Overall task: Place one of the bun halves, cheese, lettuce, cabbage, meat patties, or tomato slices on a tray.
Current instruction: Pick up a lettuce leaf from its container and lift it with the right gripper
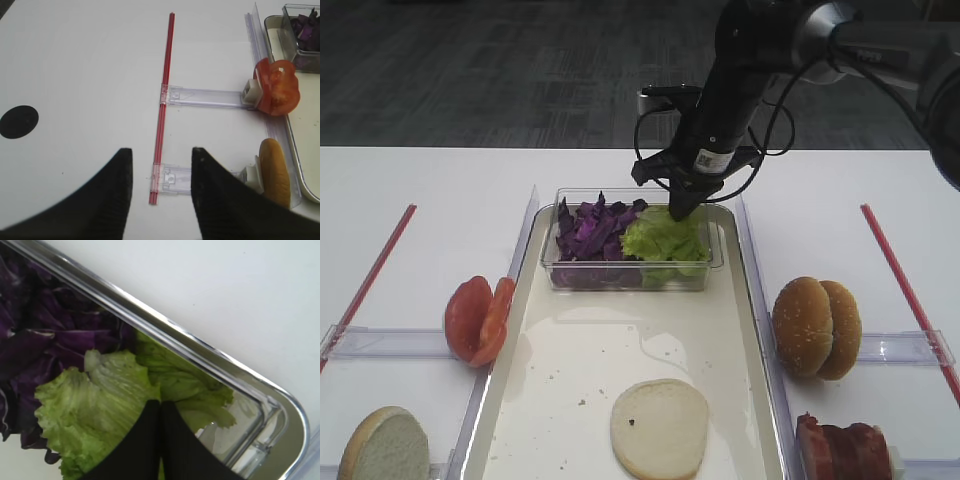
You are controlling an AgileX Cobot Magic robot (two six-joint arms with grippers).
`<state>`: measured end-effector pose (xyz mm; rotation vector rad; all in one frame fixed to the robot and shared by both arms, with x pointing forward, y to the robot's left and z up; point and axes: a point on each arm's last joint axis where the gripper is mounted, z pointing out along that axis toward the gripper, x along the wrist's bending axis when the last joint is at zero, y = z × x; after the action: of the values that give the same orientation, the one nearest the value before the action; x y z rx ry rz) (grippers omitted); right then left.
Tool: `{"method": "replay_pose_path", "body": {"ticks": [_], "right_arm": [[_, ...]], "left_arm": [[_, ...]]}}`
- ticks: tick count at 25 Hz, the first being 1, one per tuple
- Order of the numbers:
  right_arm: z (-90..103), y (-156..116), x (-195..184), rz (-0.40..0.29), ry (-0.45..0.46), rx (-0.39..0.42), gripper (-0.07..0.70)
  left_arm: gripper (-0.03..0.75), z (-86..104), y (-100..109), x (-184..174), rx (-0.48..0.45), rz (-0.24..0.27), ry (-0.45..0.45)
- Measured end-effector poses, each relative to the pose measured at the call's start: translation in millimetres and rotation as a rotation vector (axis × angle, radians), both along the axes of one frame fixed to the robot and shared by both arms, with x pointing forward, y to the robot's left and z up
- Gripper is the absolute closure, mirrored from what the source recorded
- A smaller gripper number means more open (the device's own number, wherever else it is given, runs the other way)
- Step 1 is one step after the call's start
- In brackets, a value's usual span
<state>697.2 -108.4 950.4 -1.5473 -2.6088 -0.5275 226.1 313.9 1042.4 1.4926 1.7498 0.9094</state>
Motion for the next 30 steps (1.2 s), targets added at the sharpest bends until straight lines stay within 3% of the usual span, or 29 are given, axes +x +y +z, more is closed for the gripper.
{"method": "replay_pose_path", "body": {"ticks": [12,30], "right_arm": [[0.7,-0.4,-1.7,0.007,0.014,-0.004,0.604],[48.0,-4.0,-10.5,0.021,-0.062,0.014,0.604]], "left_arm": [[0.445,0.0,0.0,0.0,0.000,0.000,0.000],[0.445,0.0,0.0,0.0,0.000,0.000,0.000]]}}
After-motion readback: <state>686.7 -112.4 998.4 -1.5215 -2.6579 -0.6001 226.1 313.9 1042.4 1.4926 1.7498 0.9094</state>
